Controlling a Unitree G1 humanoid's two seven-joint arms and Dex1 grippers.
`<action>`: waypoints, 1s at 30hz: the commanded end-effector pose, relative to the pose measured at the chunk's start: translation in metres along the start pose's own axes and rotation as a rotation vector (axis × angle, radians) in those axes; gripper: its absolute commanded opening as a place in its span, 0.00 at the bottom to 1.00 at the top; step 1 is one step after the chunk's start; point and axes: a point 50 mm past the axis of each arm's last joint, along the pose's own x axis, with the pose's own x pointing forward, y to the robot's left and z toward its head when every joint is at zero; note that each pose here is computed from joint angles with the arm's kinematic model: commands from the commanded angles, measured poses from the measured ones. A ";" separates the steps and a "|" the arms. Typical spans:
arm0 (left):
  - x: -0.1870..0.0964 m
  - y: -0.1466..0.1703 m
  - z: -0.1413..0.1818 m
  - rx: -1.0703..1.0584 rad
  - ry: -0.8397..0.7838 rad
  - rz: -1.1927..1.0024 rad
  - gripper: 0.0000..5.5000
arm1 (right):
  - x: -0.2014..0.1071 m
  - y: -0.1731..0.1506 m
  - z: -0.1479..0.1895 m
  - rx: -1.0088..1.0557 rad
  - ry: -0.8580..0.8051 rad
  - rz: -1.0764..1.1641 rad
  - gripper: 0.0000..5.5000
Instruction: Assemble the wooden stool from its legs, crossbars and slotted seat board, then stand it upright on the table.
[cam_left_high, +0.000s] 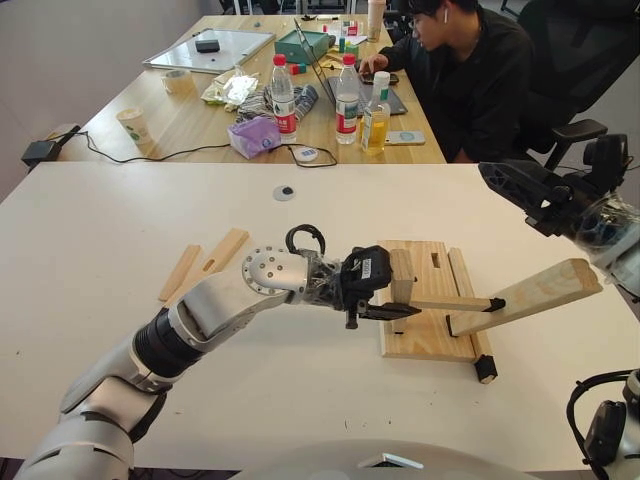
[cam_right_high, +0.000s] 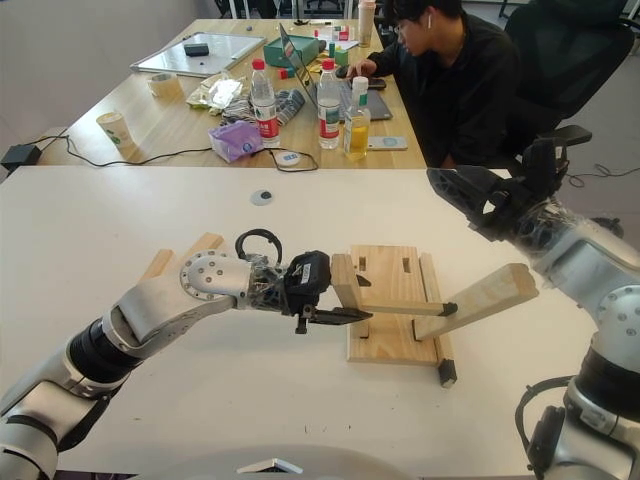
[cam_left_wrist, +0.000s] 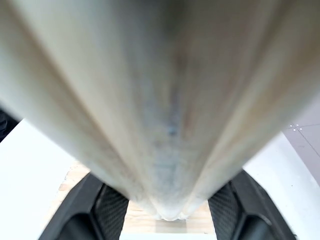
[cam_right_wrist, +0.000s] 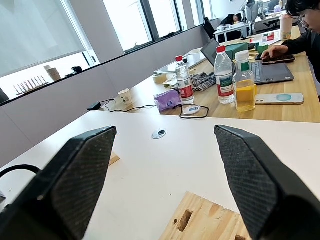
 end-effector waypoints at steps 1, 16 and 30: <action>-0.014 -0.076 -0.134 -0.729 0.691 -0.181 0.37 | -0.006 0.012 -0.011 0.039 0.001 0.010 0.66; -0.026 -0.050 -0.145 -0.745 0.743 -0.115 0.37 | 0.005 0.057 0.080 -0.375 -0.312 0.089 0.66; -0.021 -0.055 -0.149 -0.758 0.727 -0.110 0.37 | 0.030 0.149 0.046 -0.758 -0.107 0.613 0.32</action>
